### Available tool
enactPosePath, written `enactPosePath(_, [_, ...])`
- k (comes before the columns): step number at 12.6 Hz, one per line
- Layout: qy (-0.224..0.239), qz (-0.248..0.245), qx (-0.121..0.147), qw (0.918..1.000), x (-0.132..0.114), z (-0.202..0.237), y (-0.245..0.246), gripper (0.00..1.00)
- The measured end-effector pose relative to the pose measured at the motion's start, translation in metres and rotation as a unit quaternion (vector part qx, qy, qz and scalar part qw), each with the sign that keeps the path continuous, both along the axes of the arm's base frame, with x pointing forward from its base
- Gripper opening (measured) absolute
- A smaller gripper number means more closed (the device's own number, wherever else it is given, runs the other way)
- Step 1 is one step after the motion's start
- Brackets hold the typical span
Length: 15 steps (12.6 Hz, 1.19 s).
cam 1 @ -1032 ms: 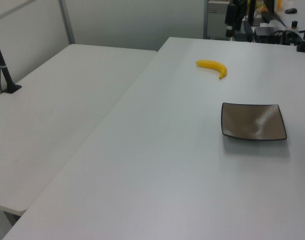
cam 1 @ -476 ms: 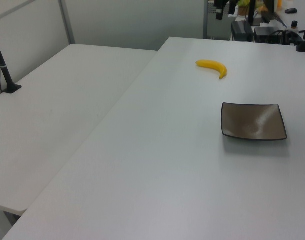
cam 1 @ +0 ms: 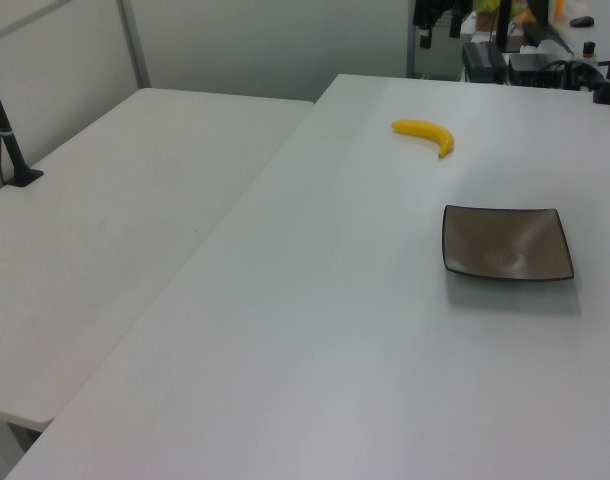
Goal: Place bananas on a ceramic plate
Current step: 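Move the gripper over the yellow banana and lower it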
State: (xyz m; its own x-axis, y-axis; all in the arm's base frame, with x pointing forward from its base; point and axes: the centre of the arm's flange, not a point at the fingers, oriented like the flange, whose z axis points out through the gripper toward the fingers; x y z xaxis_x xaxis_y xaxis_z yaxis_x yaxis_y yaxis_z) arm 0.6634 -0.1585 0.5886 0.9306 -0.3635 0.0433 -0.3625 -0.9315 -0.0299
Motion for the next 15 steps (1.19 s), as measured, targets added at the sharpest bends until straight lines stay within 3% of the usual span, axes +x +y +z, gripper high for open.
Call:
enactPosePath(3, [0.021, -0.034, -0.001, 0.9992, 0.011, -0.045, -0.051, 1.00])
enactPosePath(8, [0.014, -0.070, -0.012, 0.9974, 0.020, -0.094, -0.105, 1.00])
enactPosePath(12, [-0.007, -0.077, -0.033, 0.9964, 0.035, -0.131, -0.125, 1.00])
enactPosePath(15, [-0.033, -0.057, -0.052, 0.9965, 0.047, -0.160, -0.135, 1.00])
